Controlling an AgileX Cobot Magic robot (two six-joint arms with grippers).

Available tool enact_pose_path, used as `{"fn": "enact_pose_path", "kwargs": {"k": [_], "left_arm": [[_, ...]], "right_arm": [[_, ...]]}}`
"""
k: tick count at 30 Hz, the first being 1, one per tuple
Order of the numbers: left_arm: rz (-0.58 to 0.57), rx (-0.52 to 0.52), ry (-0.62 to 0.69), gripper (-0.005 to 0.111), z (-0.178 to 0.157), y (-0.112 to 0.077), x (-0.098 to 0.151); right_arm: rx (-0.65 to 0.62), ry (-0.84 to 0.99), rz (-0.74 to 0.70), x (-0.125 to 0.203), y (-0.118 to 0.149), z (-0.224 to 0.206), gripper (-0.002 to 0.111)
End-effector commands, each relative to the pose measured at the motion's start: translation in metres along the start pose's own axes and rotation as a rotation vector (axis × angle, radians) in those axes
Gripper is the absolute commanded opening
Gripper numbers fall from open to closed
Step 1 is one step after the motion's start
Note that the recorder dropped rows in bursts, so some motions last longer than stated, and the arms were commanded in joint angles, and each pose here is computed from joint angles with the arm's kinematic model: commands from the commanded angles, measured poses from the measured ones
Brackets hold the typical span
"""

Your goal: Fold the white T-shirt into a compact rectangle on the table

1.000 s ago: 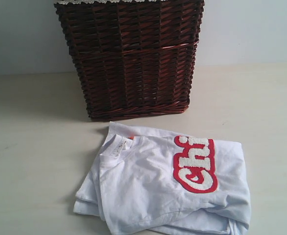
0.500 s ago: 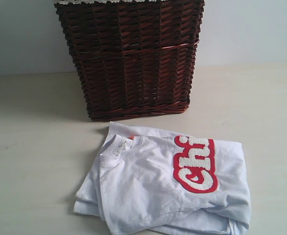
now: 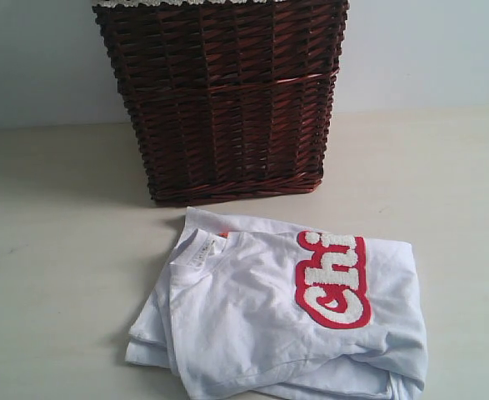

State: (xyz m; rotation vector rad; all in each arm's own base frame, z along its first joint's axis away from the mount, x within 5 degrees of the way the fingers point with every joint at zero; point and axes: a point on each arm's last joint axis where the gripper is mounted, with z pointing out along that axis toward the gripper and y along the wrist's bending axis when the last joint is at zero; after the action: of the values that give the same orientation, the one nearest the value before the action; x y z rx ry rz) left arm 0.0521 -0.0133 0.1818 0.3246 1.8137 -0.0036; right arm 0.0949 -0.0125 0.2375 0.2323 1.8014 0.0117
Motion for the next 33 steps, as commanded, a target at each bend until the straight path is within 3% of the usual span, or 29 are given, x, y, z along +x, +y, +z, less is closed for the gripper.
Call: {"fn": "enact_pose_path", "kwargs": {"k": [1,8,13,18,22,29,33], "left_arm": [[-0.002,-0.007,-0.006,0.094,0.0,0.0,0.0],[-0.002,-0.007,-0.006,0.094,0.0,0.0,0.0],[-0.002,-0.005,-0.003,0.094,0.0,0.0,0.001],[-0.002,-0.005,-0.003,0.094,0.0,0.0,0.001],[-0.002,-0.005,-0.003,0.094,0.0,0.0,0.001],[-0.002,-0.005,-0.003,0.094,0.0,0.0,0.001],[-0.002,-0.005,-0.003,0.094,0.0,0.0,0.001]], "right_arm": [[-0.002,-0.075,-0.017,-0.003,0.001,-0.011,0.01],[-0.019,-0.279,-0.173,0.013,0.006,-0.044,0.01],[-0.122,-0.108,-0.181,0.038,0.012,-0.036,0.01],[-0.127,-0.037,-0.255,0.047,0.012,-0.035,0.01],[-0.09,-0.013,-0.118,0.052,0.008,-0.033,0.01],[0.184,0.002,0.088,0.064,-0.019,-0.029,0.01],[0.12,-0.004,-0.032,0.062,-0.016,-0.028,0.01]]}}
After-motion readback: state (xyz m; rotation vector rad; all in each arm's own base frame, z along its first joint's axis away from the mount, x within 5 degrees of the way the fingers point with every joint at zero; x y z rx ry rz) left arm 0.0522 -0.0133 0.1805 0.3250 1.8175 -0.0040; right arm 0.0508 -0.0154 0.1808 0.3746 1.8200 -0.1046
